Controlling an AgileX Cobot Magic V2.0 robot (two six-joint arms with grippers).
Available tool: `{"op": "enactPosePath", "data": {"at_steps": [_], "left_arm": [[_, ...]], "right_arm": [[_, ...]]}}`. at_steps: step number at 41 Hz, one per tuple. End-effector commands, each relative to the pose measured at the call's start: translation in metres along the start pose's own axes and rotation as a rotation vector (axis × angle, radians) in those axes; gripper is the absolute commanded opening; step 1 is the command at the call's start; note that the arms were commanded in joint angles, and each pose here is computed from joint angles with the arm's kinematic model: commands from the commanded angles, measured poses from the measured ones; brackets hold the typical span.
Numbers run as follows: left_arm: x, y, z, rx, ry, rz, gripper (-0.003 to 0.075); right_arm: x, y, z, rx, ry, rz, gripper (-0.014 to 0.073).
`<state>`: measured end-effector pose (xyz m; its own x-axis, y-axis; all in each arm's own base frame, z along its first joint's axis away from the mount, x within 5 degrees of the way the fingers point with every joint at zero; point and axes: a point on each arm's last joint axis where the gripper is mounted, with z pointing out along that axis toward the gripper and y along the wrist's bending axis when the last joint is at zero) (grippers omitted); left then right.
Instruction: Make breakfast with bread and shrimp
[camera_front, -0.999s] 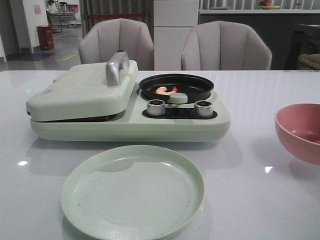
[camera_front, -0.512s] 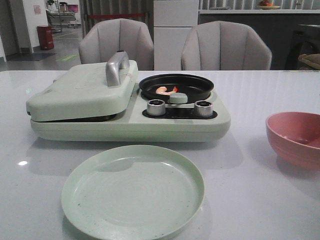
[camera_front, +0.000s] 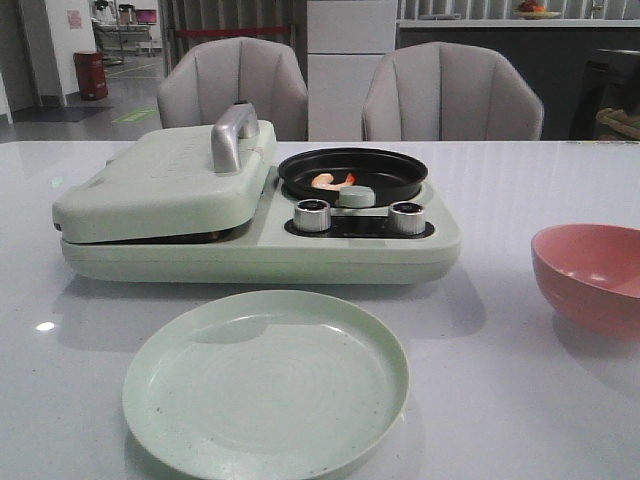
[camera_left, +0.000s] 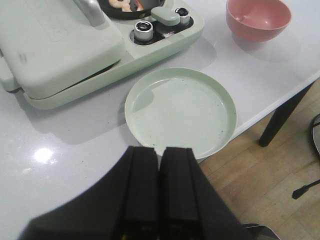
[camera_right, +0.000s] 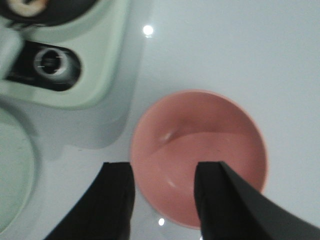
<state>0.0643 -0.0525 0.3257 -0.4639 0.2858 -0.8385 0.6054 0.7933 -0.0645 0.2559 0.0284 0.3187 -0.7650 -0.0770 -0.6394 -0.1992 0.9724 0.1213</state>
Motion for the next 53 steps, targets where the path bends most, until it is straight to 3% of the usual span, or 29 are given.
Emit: {"op": "enactPosePath", "data": {"at_steps": [1,7,11,22,31,38,41,48,53], "left_arm": [[-0.013,-0.001,-0.005,0.01,-0.098,-0.014,0.0101],[-0.013,-0.001,-0.005,0.01,-0.098,-0.014,0.0101],[-0.013,-0.001,-0.005,0.01,-0.098,-0.014,0.0101],[-0.013,-0.001,-0.005,0.01,-0.098,-0.014,0.0101],[-0.014,-0.001,-0.005,0.009,-0.101,-0.014,0.0101],[-0.014,-0.001,-0.005,0.009,-0.101,-0.014,0.0101],[-0.014,-0.001,-0.005,0.005,-0.101,-0.01,0.0102],[-0.013,0.0,-0.005,-0.007,-0.1,-0.003,0.0102],[-0.013,0.006,-0.005,-0.064,-0.1,-0.062,0.0102]], "right_arm": [[-0.007,0.027,-0.042,-0.048,-0.139,-0.099,0.0412],[0.011,0.058,-0.08,-0.151,-0.172,-0.199,0.0412],[0.027,0.065,-0.096,-0.186,-0.166,-0.22,0.0412],[0.084,0.044,-0.116,-0.038,-0.163,-0.139,0.0412],[0.129,0.036,-0.112,-0.034,-0.206,-0.106,0.0412],[0.146,0.033,-0.103,-0.032,-0.181,-0.104,0.0405],[0.148,0.033,-0.1,-0.031,-0.169,-0.104,0.0323],[0.147,0.033,-0.099,-0.032,-0.186,-0.103,0.0039],[0.145,0.033,-0.099,-0.034,-0.209,-0.102,0.0046]]}}
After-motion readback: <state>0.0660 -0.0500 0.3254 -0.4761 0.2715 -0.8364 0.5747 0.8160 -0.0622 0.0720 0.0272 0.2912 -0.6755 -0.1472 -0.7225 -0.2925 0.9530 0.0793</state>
